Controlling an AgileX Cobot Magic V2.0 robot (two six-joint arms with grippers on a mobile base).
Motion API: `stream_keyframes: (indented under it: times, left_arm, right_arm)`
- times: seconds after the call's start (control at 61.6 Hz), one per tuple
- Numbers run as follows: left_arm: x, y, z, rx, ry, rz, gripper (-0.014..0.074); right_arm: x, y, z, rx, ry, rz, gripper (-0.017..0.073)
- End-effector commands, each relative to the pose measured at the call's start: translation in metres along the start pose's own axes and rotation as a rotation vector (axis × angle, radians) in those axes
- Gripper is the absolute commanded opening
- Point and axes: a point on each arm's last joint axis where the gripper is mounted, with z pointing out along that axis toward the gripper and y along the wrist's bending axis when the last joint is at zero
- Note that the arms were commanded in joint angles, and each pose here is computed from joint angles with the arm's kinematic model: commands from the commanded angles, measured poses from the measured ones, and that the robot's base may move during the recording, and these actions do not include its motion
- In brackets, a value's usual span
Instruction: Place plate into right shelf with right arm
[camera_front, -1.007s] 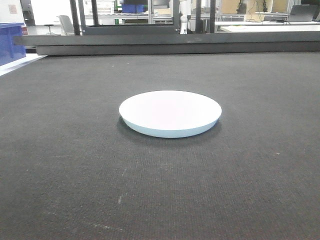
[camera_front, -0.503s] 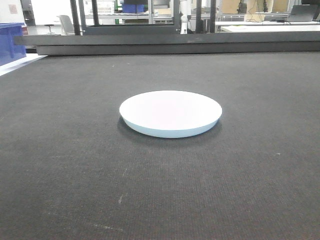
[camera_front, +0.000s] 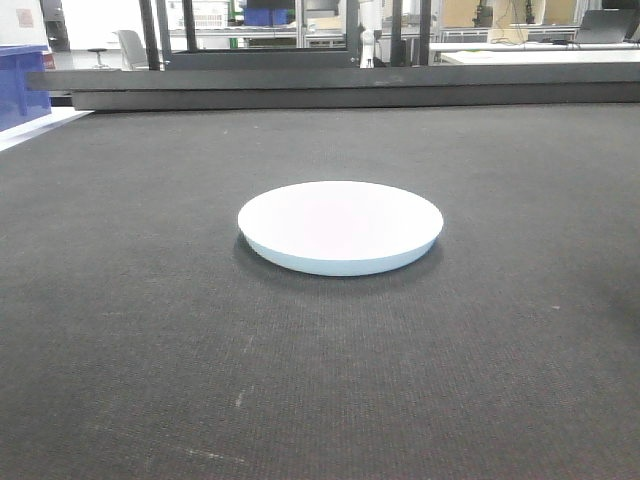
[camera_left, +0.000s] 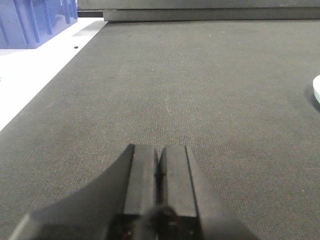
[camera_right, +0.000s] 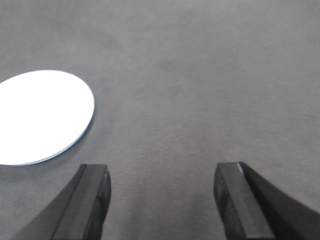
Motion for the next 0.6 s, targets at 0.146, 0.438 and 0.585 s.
stream_keyframes:
  times: [0.146,0.438,0.585]
  left_arm:
    - [-0.005,0.002,0.000,-0.018,-0.081,-0.010,-0.0047]
    - [-0.005,0.002,0.000,-0.018,-0.081,-0.010,-0.0047]
    - [-0.005,0.002,0.000,-0.018,-0.081,-0.010,-0.0047]
  right_arm:
    - [-0.070,0.034,0.063,-0.102,0.126,0.037,0.0542]
    - [-0.075,0.077,0.163,-0.080,0.323,-0.006,0.0542]
    - [-0.064,0.085,0.197,-0.063,0.361,-0.025,0.0542]
